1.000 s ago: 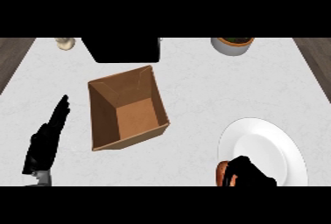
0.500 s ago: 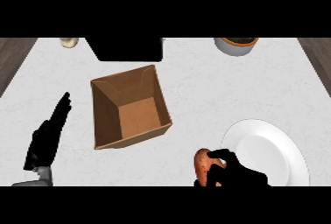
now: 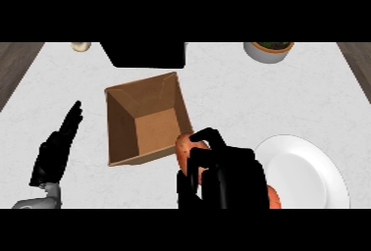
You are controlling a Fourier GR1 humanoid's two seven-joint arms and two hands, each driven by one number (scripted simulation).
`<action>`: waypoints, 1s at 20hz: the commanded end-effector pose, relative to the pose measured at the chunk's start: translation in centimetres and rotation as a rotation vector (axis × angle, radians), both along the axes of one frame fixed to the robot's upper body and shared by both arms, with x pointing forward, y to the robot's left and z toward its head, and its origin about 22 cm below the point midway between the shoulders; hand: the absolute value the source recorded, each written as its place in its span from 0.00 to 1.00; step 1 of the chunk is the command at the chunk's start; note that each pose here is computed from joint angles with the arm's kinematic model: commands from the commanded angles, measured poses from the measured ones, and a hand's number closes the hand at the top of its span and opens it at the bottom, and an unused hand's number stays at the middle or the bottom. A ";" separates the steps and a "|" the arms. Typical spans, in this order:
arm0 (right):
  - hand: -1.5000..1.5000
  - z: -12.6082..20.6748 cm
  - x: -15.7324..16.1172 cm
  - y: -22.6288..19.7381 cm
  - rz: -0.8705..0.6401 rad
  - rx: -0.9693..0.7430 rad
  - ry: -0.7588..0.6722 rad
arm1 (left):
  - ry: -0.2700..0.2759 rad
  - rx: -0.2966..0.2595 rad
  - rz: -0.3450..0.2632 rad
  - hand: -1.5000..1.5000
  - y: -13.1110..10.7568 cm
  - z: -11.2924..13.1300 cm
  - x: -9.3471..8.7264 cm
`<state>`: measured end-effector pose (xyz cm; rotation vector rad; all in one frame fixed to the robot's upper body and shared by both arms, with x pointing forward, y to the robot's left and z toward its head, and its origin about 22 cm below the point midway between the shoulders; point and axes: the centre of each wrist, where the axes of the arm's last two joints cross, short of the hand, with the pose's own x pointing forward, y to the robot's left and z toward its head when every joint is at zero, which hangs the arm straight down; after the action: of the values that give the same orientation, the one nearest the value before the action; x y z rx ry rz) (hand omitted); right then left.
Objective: Pick the sweet potato from the plate and place it in the cardboard box
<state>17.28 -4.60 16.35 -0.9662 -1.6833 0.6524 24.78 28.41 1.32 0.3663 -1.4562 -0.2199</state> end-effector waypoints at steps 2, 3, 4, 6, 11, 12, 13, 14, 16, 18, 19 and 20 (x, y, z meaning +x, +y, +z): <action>1.00 2.1 4.6 2.5 -0.072 0.054 0.093 | 0.004 -0.015 -0.007 0.50 -0.8 -1.1 -0.4; 1.00 1.5 6.2 3.0 -0.083 0.074 0.100 | 0.003 0.002 -0.022 0.50 -1.2 -0.6 0.2; 1.00 0.8 6.6 3.6 -0.084 0.054 0.117 | -0.002 -0.008 -0.012 0.50 0.0 -0.1 -0.7; 1.00 1.3 8.7 3.8 -0.085 0.059 0.154 | 0.002 -0.002 -0.018 0.50 0.0 -1.2 -0.5; 1.00 -0.8 12.8 5.2 -0.096 0.034 0.240 | -0.003 -0.009 -0.034 0.50 -1.1 0.0 0.5; 1.00 -1.3 13.0 5.8 -0.106 0.013 0.249 | -0.007 -0.002 -0.015 0.50 -0.7 -0.8 0.5; 1.00 -3.3 13.6 5.1 -0.108 0.023 0.263 | 0.003 0.002 -0.016 0.50 0.1 -1.1 -0.3; 1.00 -1.9 13.5 6.1 -0.115 0.017 0.289 | 0.004 -0.006 -0.029 0.50 -0.9 -1.3 -1.3; 1.00 -2.9 14.8 6.4 -0.133 0.010 0.309 | -0.011 -0.007 -0.027 0.50 -1.4 0.3 0.7; 0.00 -3.8 15.5 5.9 -0.174 0.083 0.351 | -0.007 0.005 -0.035 0.50 -0.8 0.7 1.0; 0.00 -3.4 17.5 5.0 -0.179 0.110 0.327 | -0.012 -0.007 -0.044 0.50 -1.3 1.1 1.4; 0.00 -5.6 17.1 4.9 -0.181 0.097 0.366 | -0.016 0.004 -0.031 0.50 -0.1 0.0 0.6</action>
<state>32.92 0.54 12.97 -0.8790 -1.3806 0.7163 25.44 27.48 1.56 0.3422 -1.4723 -0.2448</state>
